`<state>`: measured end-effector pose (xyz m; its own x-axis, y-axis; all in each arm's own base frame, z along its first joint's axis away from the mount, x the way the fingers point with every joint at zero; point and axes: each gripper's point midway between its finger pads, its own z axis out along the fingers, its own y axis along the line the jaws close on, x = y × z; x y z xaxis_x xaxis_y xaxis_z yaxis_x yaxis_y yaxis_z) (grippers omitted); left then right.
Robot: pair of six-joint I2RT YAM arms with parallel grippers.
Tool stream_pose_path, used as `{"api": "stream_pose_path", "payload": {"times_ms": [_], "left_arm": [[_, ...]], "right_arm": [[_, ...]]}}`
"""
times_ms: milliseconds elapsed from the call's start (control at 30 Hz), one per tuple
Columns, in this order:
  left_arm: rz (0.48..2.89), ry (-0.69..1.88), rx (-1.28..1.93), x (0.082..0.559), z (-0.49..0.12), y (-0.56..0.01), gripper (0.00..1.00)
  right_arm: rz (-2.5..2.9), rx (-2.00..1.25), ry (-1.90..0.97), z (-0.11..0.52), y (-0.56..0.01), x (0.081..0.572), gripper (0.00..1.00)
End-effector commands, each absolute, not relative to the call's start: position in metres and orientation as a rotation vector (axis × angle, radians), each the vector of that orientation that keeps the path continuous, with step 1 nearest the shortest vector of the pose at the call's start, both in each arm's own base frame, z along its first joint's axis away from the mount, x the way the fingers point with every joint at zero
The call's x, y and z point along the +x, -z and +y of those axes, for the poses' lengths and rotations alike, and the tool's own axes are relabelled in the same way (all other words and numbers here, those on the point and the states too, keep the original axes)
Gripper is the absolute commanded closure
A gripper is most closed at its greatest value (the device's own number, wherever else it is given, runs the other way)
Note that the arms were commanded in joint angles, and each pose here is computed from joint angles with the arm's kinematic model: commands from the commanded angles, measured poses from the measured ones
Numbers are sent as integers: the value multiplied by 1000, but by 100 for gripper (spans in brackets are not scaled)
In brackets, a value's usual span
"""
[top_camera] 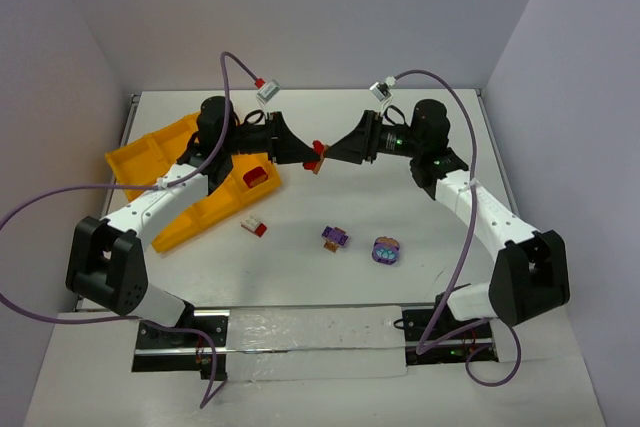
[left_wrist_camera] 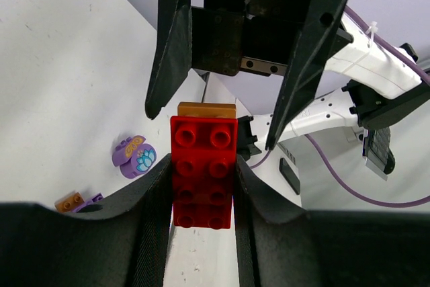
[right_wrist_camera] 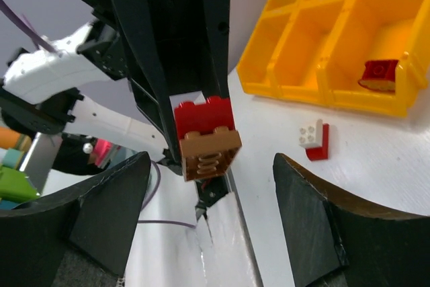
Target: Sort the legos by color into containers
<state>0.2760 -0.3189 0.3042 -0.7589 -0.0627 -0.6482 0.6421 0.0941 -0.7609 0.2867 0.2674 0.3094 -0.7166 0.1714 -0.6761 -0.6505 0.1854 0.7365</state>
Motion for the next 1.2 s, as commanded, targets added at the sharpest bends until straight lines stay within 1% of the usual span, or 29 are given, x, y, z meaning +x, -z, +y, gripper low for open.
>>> {"api": "stream_pose_path", "payload": {"times_ms": [0,100,200,333,400,467,567,700,833,1167], "left_arm": [[1779,1695,630,271,-315,-318,100],[1779,1701,631,269,-315,-316,100],[1788,1696,634,268,-314,-314,100],[1802,1686,638,267,-313,-307,100],[1804,1689,633,268,-312,-306,100],[1806,1696,630,270,-313,-305,100],[1807,1696,629,274,-314,-304,100],[1795,1693,629,275,-313,-308,100],[1791,1685,624,276,-310,-310,100],[1780,1697,634,277,-309,-314,100]], "right_arm": [[1683,-519,-1667,275,-333,286,24],[1673,-520,-1689,277,-332,288,32],[1671,-518,-1714,278,-330,287,34],[1662,-545,-1735,279,-330,283,45],[1661,-547,-1736,279,-331,283,48],[1667,-545,-1738,280,-329,283,47],[1677,-546,-1736,280,-326,282,42],[1685,-547,-1735,279,-323,279,42],[1700,-551,-1739,279,-316,277,31],[1710,-570,-1741,284,-313,279,30]]}}
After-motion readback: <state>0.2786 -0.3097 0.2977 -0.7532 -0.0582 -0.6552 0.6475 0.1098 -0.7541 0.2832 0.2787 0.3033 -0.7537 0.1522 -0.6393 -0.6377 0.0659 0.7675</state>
